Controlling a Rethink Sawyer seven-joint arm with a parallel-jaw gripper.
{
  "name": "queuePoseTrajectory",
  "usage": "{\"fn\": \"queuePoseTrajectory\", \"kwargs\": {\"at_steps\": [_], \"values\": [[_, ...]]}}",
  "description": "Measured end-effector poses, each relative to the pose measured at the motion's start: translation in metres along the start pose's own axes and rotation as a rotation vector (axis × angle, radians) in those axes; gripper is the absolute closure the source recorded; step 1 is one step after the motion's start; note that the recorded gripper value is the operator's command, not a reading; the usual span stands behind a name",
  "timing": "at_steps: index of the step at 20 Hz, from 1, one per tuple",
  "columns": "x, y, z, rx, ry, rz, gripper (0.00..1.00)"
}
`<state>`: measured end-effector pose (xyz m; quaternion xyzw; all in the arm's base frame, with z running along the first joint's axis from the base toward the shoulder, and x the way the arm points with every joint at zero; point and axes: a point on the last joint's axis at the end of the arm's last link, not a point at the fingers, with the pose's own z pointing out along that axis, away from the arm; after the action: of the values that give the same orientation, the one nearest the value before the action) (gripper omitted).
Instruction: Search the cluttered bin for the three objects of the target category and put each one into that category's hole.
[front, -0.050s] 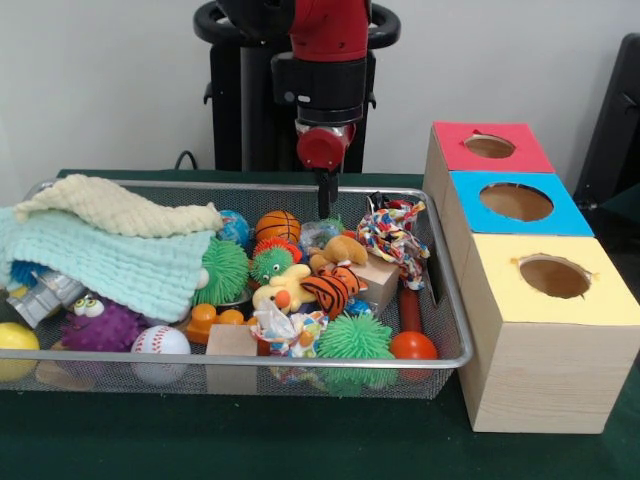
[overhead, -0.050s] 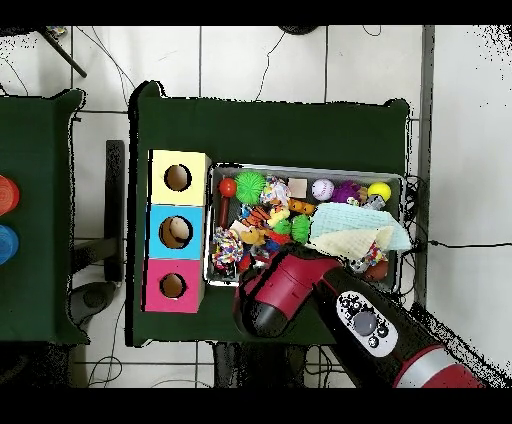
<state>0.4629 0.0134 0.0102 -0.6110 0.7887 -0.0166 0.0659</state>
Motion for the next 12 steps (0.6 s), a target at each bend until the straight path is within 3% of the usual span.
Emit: {"fn": "queuePoseTrajectory", "kwargs": {"at_steps": [12], "values": [[0.008,-0.001,0.024,-0.029,-0.002,0.053,0.0]]}}
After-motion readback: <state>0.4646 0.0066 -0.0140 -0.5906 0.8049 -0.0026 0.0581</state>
